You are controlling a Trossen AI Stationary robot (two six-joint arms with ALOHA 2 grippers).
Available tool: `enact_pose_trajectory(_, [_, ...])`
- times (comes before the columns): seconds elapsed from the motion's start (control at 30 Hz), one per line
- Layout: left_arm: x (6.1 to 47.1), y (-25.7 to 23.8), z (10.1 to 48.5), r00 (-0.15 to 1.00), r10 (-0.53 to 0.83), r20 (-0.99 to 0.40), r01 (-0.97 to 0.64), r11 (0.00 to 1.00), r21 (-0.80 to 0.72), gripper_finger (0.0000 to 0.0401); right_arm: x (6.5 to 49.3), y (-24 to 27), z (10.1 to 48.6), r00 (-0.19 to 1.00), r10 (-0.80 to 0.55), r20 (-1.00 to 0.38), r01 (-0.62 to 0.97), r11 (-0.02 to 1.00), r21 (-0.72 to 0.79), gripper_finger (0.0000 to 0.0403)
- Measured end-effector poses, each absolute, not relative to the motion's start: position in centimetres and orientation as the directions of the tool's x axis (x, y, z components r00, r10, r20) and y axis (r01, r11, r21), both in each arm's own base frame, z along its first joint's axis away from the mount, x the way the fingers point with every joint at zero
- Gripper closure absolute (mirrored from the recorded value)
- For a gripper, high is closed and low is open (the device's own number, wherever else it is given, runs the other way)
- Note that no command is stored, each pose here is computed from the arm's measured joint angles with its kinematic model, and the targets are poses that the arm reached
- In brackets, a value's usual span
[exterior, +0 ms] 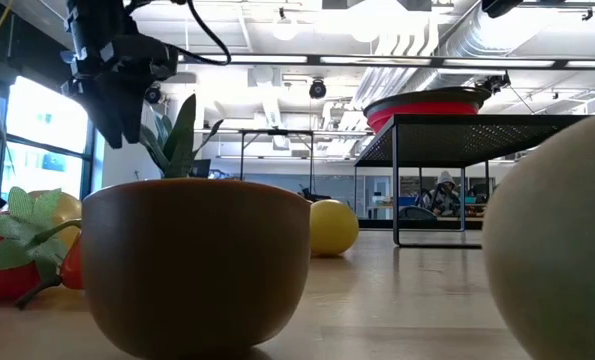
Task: Pick & Place Fruit
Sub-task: Put the knife on the shelf
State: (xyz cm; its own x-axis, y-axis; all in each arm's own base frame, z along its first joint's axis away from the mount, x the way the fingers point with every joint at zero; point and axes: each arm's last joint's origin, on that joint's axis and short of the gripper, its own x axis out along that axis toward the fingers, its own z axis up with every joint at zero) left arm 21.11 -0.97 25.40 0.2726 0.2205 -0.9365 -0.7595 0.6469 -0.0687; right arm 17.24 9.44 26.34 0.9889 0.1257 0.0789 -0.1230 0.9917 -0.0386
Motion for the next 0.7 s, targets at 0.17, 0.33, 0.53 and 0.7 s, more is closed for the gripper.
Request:
enact_pose_trajectory(0.17, [21.5,-1.0,25.5,0.314,0.219,-0.924,-0.77,0.628,-0.112,0.0157,17.2,9.4,26.3,0.989,0.126,0.079,-0.123,0.992,-0.039,0.04])
enact_pose_trajectory(0.33, [22.1,-1.1,25.0,0.298,0.188,-0.936,-0.762,0.638,-0.114,0.0157,17.2,9.4,26.3,0.989,0.126,0.079,-0.123,0.992,-0.039,0.04])
enact_pose_trajectory(0.53, [22.8,-0.7,23.9,0.246,0.159,-0.956,-0.76,0.644,-0.089,0.0157,17.2,9.4,26.3,0.989,0.126,0.079,-0.123,0.992,-0.039,0.04])
enact_pose_trajectory(0.7, [23.4,1.0,23.1,0.207,0.142,-0.968,-0.761,0.645,-0.069,0.0157,17.2,9.5,26.3,0.988,0.132,0.078,-0.13,0.991,-0.04,0.04])
